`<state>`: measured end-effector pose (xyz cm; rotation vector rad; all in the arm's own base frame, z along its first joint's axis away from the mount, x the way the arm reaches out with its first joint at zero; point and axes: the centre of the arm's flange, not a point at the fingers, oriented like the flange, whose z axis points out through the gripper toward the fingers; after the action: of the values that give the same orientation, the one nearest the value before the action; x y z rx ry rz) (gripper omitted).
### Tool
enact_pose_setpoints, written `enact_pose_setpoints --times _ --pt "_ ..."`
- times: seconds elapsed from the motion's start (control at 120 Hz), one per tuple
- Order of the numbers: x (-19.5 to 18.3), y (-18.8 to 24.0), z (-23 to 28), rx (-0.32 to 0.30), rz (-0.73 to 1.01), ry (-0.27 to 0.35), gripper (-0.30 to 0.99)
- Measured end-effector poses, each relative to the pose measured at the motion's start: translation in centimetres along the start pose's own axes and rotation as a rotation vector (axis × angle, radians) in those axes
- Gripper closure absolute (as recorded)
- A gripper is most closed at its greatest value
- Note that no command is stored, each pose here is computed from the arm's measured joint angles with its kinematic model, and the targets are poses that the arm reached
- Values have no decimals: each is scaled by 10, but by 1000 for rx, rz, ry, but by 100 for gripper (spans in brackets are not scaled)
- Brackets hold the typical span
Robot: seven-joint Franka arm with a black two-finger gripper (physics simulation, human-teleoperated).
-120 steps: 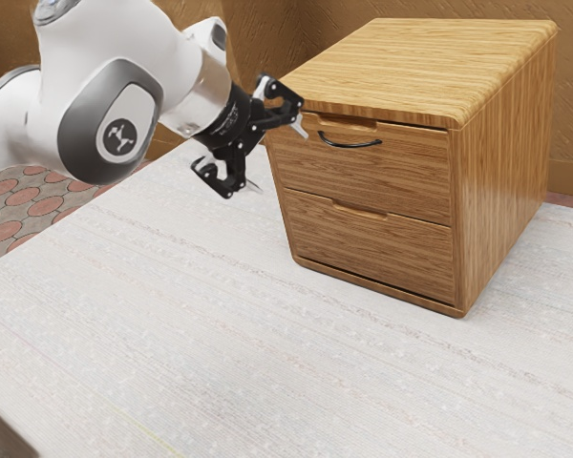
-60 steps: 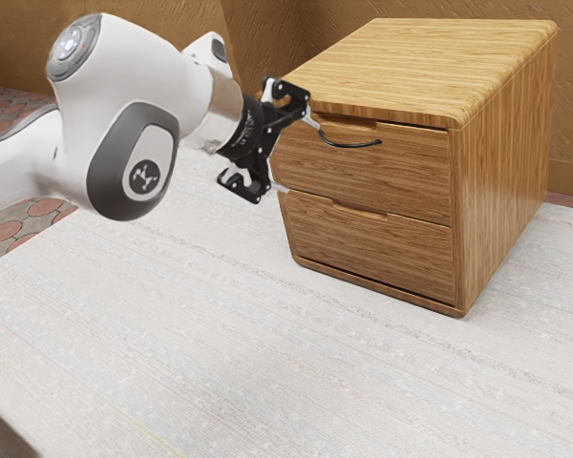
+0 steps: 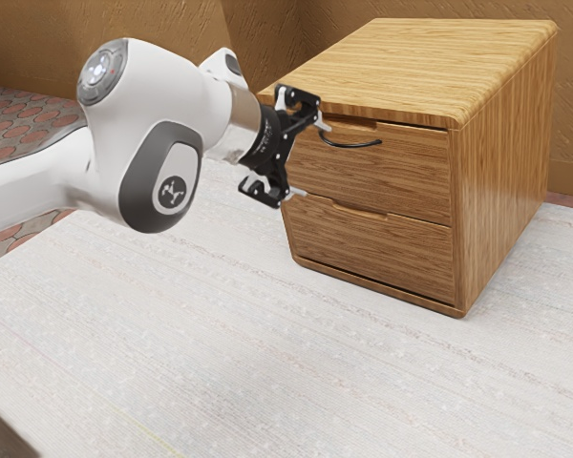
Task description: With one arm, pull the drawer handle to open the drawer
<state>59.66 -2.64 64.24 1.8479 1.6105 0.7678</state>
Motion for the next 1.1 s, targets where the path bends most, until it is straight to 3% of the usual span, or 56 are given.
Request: enact_pose_setpoints --times 0.433,1.1 --pt "2 3 9 -48 -29 6 1" --pt "8 8 30 -63 -52 11 1"
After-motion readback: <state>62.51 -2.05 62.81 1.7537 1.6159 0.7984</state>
